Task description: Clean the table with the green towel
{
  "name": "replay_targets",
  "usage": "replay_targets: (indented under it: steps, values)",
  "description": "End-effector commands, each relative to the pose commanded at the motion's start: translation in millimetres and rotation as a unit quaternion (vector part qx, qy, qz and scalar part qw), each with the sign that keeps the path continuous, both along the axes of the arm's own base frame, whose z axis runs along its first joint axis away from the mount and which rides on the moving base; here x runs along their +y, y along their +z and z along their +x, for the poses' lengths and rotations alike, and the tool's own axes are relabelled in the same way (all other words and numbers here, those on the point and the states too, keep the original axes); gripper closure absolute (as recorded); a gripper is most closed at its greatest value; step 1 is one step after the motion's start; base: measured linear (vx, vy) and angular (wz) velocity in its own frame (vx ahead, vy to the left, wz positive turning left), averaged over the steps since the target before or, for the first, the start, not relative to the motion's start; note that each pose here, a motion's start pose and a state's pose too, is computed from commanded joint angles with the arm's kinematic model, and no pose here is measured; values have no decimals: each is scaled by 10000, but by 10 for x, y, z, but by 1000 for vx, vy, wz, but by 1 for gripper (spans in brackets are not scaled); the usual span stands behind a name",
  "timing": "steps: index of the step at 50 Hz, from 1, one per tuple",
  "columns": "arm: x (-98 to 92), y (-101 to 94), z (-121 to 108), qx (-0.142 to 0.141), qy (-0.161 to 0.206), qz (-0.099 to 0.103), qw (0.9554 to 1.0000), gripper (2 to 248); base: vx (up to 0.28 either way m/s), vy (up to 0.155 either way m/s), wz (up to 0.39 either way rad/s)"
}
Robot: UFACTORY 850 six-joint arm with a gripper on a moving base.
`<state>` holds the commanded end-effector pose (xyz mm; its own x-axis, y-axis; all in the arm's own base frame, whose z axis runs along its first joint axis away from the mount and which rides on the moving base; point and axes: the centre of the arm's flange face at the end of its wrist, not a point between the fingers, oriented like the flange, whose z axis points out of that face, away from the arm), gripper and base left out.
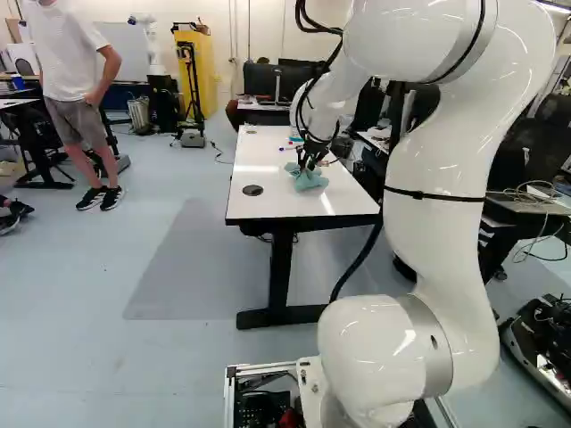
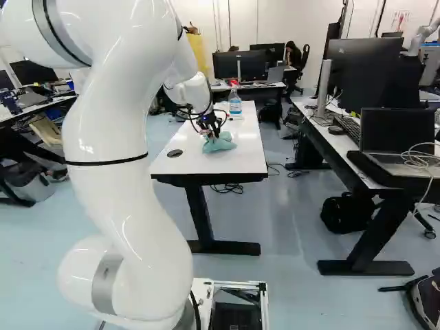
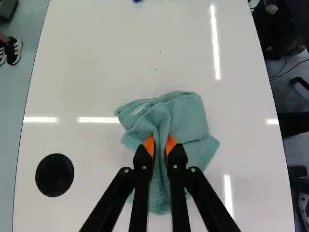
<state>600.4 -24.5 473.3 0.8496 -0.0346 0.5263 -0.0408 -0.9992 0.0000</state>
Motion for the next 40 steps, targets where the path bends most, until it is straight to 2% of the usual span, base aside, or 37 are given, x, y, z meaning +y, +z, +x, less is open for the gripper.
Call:
replay_targets:
  steps: [10,23,40]
  values:
    - [27,2,-38,11,21,0,10000,202,0,0,0]
    - [37,11,-252,70,24,3,10000,202,0,0,0]
    - [-127,19,-523,131,-134,7,9998,202,0,0,0]
